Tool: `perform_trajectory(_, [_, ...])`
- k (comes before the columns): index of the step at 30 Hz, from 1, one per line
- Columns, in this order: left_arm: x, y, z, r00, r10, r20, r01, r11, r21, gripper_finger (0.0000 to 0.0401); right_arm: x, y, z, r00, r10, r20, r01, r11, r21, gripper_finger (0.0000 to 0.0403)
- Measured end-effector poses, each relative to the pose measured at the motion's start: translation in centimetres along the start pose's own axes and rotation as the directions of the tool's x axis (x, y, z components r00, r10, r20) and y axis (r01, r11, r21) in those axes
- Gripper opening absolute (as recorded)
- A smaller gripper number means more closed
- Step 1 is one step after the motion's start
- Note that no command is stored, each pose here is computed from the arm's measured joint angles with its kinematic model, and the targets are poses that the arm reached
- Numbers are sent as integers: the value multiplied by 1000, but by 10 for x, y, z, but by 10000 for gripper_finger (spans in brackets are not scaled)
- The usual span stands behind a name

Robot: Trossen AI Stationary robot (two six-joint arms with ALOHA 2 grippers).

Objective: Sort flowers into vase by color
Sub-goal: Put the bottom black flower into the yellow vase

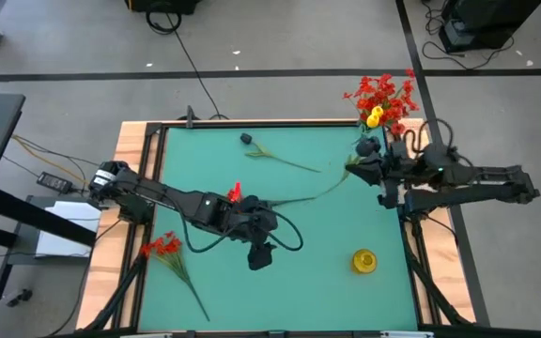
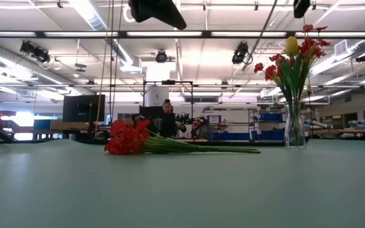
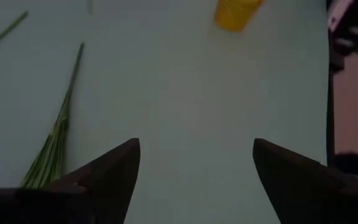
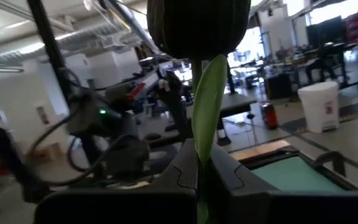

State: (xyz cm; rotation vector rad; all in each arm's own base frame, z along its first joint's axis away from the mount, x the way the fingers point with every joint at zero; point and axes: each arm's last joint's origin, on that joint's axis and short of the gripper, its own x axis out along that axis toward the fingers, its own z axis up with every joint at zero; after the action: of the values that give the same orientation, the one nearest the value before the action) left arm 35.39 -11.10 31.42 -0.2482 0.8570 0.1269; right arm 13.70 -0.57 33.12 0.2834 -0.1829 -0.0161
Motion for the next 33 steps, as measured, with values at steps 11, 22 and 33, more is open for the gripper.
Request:
perform_trajectory(11, [-13, 7, 12, 960, 193, 202, -152, 967, -203, 318, -33, 1, -19, 963, 34, -268, 61, 938, 341, 13])
perform_trajectory(22, [-16, 4, 11, 958, 194, 212, -99, 915, -390, 318, -42, 23, -2, 902, 156, -402, -18, 945, 327, 13])
perform_trajectory(33, [-13, 24, 22, 936, 263, 234, -127, 871, -474, 318, -34, 54, 13, 871, 170, -461, -6, 942, 336, 13])
